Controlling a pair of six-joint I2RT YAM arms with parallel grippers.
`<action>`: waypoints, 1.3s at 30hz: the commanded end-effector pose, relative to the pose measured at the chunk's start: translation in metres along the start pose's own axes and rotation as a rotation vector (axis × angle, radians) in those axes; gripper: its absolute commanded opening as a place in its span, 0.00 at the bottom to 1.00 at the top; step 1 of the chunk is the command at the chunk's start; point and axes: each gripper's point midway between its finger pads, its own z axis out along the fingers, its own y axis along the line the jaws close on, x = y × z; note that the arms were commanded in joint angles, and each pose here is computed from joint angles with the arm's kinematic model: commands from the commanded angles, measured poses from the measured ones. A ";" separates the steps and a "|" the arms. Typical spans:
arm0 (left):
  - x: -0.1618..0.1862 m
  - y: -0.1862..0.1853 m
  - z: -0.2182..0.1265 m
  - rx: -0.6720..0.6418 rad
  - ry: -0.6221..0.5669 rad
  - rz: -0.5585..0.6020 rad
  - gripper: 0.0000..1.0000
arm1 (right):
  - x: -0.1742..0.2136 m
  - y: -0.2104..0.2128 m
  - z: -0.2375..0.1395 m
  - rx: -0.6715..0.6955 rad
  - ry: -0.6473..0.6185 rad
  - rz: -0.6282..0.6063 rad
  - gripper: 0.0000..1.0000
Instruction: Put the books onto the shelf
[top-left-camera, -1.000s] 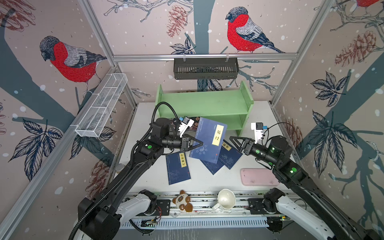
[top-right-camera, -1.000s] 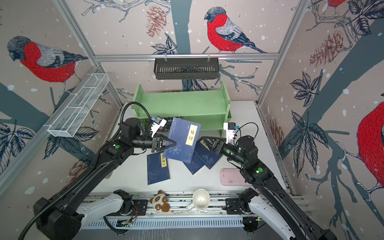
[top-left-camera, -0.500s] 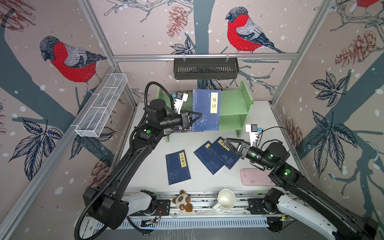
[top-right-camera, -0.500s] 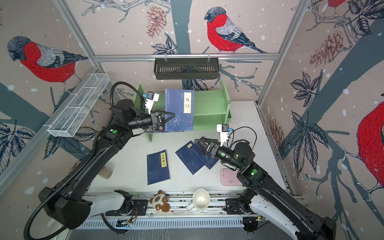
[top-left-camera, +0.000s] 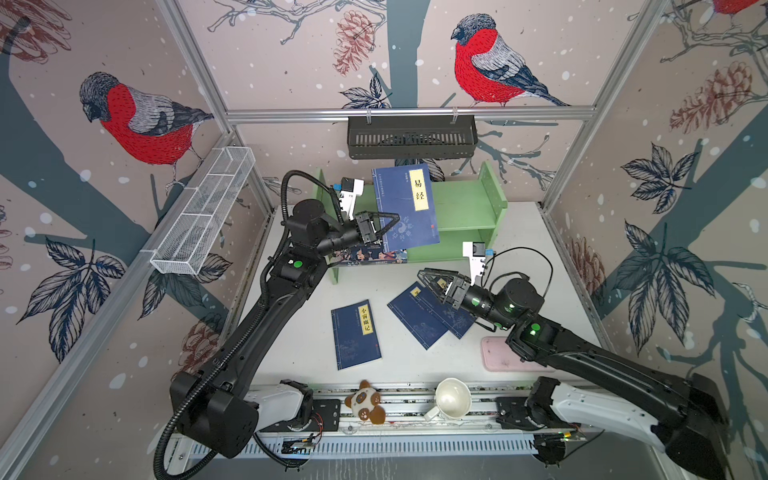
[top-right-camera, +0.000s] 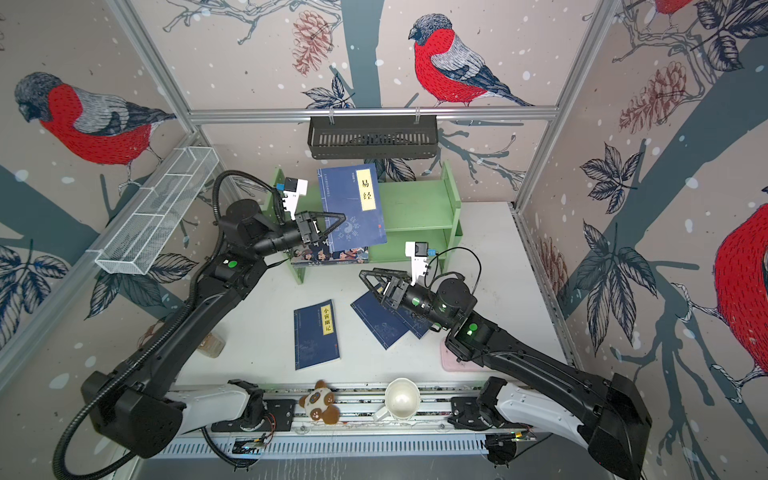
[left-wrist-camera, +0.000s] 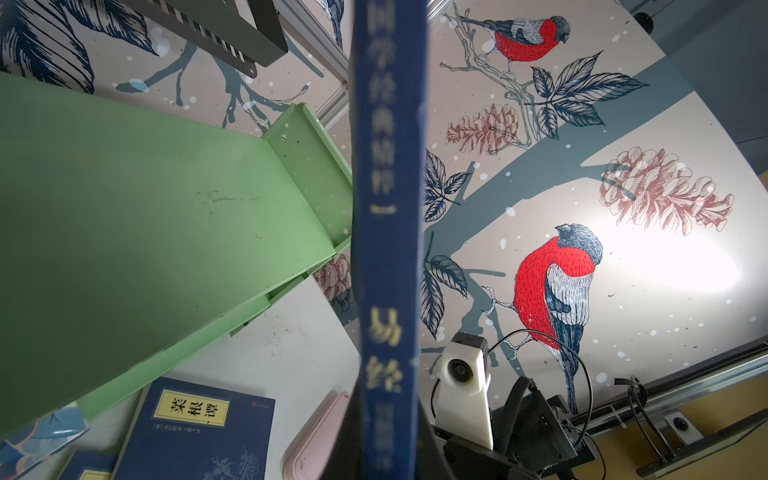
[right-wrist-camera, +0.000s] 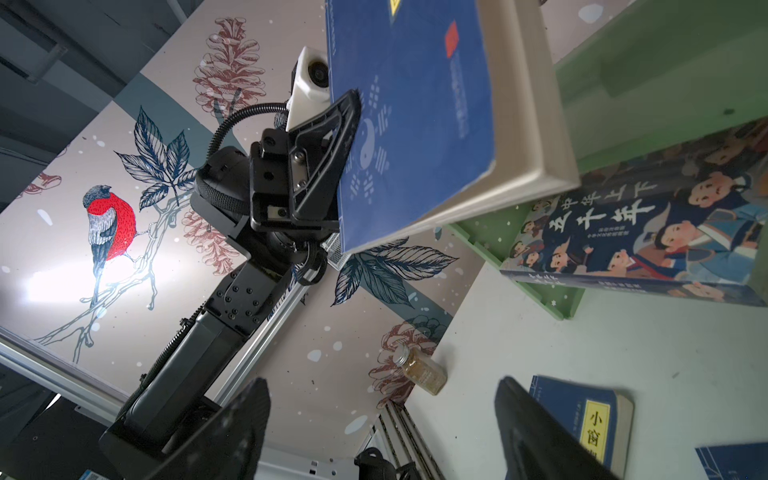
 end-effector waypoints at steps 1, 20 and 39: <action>-0.012 -0.021 -0.005 0.072 -0.055 0.024 0.00 | -0.023 0.029 0.008 -0.112 -0.086 -0.021 0.86; -0.008 -0.024 -0.013 0.118 -0.086 -0.054 0.00 | -0.047 0.039 0.049 -0.177 -0.171 -0.040 0.87; -0.007 -0.015 -0.021 0.100 -0.112 -0.104 0.00 | -0.061 0.016 0.067 -0.194 -0.230 0.000 0.47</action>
